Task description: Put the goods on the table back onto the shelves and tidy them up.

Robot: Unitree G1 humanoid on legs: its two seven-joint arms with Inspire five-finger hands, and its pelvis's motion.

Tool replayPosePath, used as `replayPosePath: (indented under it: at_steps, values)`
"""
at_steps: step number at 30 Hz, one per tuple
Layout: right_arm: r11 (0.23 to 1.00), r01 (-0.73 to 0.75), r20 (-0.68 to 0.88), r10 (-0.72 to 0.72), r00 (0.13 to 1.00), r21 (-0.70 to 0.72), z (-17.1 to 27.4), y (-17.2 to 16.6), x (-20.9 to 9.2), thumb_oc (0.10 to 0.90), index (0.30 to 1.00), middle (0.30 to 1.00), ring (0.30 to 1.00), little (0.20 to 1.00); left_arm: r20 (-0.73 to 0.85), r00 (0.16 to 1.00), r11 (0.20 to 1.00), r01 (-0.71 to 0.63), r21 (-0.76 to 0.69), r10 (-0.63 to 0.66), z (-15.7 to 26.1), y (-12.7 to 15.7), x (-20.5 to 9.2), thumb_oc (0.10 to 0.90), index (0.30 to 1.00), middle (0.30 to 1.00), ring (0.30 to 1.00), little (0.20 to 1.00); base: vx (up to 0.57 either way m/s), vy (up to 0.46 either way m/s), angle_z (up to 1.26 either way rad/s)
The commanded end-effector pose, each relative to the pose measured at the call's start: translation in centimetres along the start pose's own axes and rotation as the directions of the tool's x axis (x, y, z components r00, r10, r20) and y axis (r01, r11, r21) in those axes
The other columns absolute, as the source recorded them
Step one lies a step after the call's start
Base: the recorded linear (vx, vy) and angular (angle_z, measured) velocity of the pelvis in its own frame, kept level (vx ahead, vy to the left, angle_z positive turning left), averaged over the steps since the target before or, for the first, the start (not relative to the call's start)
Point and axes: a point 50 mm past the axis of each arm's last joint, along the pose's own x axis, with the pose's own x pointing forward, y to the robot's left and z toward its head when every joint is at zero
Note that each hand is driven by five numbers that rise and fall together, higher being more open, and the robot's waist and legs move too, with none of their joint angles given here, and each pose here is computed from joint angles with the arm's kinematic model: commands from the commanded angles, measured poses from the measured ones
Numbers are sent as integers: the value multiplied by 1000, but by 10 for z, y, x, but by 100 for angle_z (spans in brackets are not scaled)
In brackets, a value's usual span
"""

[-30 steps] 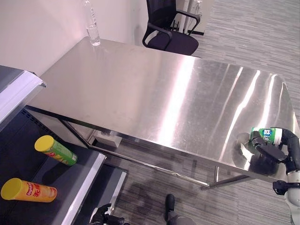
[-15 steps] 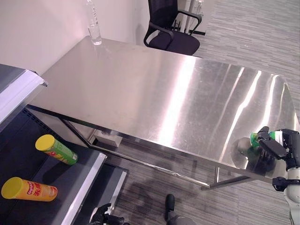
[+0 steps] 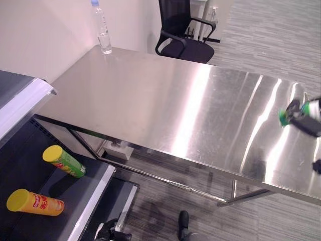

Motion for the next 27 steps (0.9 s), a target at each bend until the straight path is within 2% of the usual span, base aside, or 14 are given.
replayPosePath:
  at_steps: [1, 4, 8, 11, 17, 19, 21, 24, 27]
  values:
    - [984, 94, 267, -132, 955, 151, 50, -32, 17, 400, 300, 300, 300, 300, 82, 994, 995, -76, 61, 71, 15, 41, 3, 800, 900, 900, 900, 900, -10, -37, 12]
    - [978, 54, 353, -124, 927, 204, 72, -49, 34, 400, 300, 300, 300, 300, 69, 995, 995, -73, 61, 69, 10, 45, 1, 800, 900, 900, 900, 900, -8, -34, 9]
    - [970, 13, 427, -119, 896, 242, 91, -59, 42, 400, 300, 300, 300, 300, 69, 995, 996, -78, 53, 74, 8, 50, 1, 800, 900, 900, 900, 900, -17, -38, 7]
    - [967, -67, 550, -83, 831, 248, 126, -76, 52, 400, 300, 300, 300, 300, 80, 993, 995, -89, 45, 85, 10, 57, 1, 800, 900, 900, 900, 900, -27, -92, 35]
    - [930, -166, 629, -83, 773, 327, 155, -95, 66, 400, 300, 300, 300, 300, 102, 992, 996, -82, 45, 77, 17, 62, 2, 800, 900, 900, 900, 900, -51, -138, 60]
    - [937, -222, 710, -39, 703, 271, 189, -99, 74, 400, 300, 300, 300, 300, 102, 991, 995, -95, 33, 92, 16, 69, 1, 800, 900, 900, 900, 900, -120, -278, 74]
    - [939, -233, 729, -27, 684, 253, 198, -99, 75, 400, 300, 300, 300, 300, 98, 990, 995, -100, 24, 97, 14, 71, 0, 800, 900, 900, 900, 900, -97, -186, 80]
    - [954, -245, 803, 6, 596, 175, 233, -104, 73, 400, 300, 300, 300, 300, 91, 990, 994, -111, 8, 110, 11, 74, -1, 800, 900, 900, 900, 900, -151, -144, 74]
    - [957, -246, 814, 18, 581, 154, 241, -104, 73, 400, 300, 300, 300, 300, 91, 990, 994, -110, 3, 109, 12, 73, 0, 800, 900, 900, 900, 900, -64, -21, 52]
